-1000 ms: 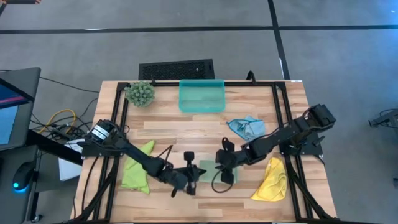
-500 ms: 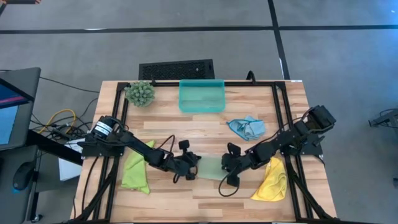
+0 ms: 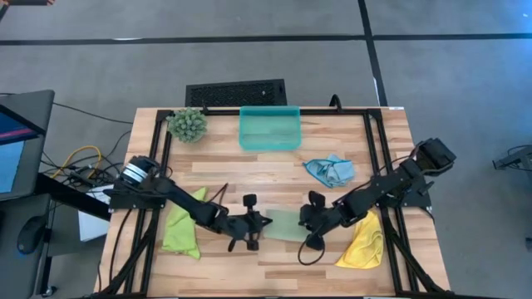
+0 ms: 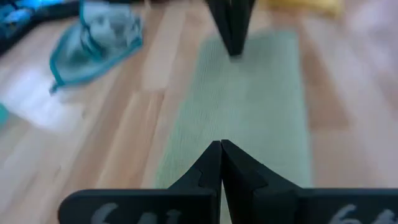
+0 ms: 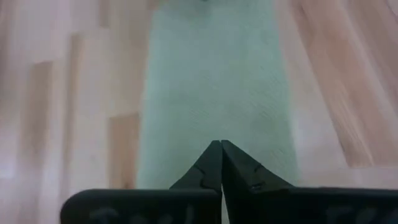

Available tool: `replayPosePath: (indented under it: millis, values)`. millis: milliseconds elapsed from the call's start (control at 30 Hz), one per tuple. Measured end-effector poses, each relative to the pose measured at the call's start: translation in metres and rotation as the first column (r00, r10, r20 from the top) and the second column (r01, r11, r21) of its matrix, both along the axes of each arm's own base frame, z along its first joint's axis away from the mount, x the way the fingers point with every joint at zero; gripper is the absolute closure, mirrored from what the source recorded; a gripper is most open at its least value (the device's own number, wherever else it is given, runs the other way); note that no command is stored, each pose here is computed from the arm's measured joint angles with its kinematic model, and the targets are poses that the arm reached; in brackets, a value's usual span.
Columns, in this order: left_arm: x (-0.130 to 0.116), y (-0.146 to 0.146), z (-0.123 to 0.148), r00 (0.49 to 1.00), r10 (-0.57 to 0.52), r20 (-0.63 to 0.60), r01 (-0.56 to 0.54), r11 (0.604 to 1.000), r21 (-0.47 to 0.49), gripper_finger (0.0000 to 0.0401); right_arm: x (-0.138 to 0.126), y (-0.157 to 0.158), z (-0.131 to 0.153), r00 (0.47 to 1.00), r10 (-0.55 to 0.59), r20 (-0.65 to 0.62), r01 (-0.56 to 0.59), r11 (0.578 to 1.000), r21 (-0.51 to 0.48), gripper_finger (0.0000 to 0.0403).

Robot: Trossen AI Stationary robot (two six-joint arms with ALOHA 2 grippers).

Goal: Fold microfiber towels
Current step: Fold the green towel

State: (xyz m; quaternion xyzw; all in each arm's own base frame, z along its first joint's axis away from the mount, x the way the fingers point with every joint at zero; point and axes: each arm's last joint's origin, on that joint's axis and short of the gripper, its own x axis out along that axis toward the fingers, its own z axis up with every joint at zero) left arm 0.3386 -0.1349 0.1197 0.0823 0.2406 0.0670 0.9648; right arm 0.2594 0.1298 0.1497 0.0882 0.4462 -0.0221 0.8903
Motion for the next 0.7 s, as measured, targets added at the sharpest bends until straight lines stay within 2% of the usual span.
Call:
replayPosePath:
  millis: [167,267,500,700]
  values:
    - [0.006,0.011,-0.028,0.998,0.045,-0.053,-0.045,0.999,0.0,0.0401,-0.003,-0.01,-0.02,0.983,-0.134,-0.125,0.132,0.991,-0.025,0.0385]
    - [0.008,0.015,-0.033,0.997,0.051,-0.06,-0.052,0.998,-0.023,0.0401,-0.001,-0.013,-0.026,0.977,-0.152,-0.15,0.149,0.988,-0.029,0.0385]
    - [0.007,0.017,-0.021,0.998,0.036,-0.059,-0.037,0.999,-0.014,0.0401,-0.007,-0.011,-0.018,0.985,-0.1,-0.143,0.094,0.994,-0.045,0.038]
    - [0.005,0.016,-0.002,0.999,0.026,-0.023,-0.026,1.0,-0.015,0.0401,-0.012,-0.004,0.001,0.994,-0.104,-0.031,0.1,0.99,-0.1,0.039]
